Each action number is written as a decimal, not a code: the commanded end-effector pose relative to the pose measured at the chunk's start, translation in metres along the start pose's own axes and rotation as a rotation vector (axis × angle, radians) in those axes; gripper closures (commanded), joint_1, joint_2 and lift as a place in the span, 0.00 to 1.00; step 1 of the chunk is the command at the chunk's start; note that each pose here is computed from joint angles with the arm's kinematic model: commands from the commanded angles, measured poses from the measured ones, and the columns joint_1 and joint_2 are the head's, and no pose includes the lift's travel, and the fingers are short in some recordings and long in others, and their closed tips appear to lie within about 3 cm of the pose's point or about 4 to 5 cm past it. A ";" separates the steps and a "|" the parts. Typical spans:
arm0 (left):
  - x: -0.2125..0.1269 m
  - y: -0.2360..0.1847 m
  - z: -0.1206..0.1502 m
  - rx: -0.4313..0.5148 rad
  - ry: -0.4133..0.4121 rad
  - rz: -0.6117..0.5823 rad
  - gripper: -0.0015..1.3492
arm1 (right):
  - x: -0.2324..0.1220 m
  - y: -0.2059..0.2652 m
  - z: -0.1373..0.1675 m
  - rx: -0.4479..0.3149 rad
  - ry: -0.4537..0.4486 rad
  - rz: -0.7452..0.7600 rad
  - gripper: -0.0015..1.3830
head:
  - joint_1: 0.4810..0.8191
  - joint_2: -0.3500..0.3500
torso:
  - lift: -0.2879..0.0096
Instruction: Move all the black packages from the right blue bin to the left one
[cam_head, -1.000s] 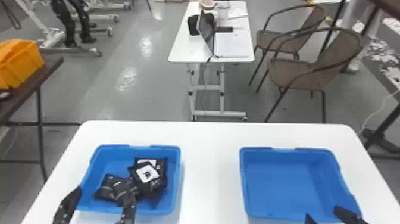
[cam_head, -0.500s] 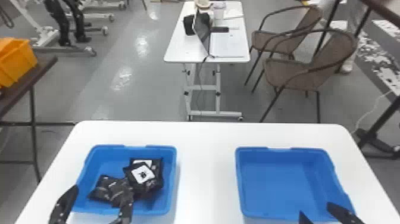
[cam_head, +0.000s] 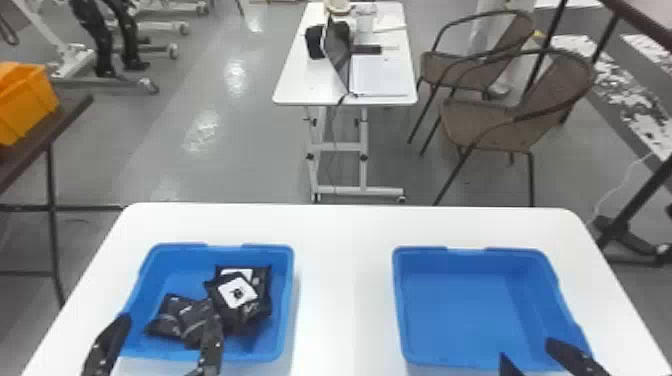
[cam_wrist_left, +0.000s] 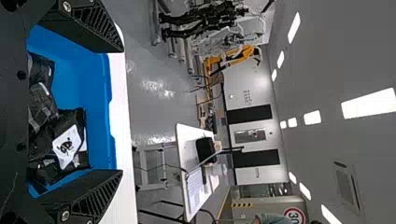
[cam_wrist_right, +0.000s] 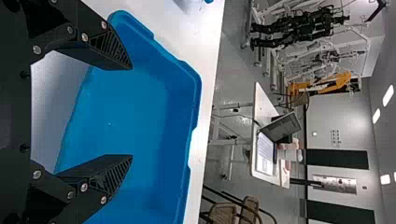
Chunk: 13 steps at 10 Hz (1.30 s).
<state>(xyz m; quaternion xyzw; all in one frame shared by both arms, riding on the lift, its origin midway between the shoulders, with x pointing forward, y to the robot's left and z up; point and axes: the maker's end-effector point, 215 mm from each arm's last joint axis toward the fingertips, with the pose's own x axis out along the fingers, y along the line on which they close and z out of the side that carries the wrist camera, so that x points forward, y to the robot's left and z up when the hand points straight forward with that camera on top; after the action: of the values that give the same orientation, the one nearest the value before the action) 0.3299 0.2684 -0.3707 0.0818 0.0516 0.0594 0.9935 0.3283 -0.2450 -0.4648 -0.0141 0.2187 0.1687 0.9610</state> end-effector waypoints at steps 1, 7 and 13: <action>0.000 -0.001 -0.001 -0.003 0.000 -0.002 0.07 | 0.000 0.000 0.000 0.001 0.000 -0.003 0.28 | 0.63 0.56 | 0.83; 0.005 -0.001 0.003 -0.007 -0.015 -0.005 0.07 | 0.000 -0.001 0.002 -0.024 0.012 -0.008 0.28 | 0.63 0.55 | 0.83; 0.008 -0.003 0.005 -0.013 -0.027 -0.013 0.04 | 0.003 -0.001 0.008 -0.038 0.010 -0.009 0.28 | 0.63 0.55 | 0.83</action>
<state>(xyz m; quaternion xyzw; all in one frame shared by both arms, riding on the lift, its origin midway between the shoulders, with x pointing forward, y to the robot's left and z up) 0.3389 0.2665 -0.3667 0.0758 0.0383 0.0530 0.9950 0.3348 -0.2453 -0.4593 -0.0377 0.2204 0.1696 0.9598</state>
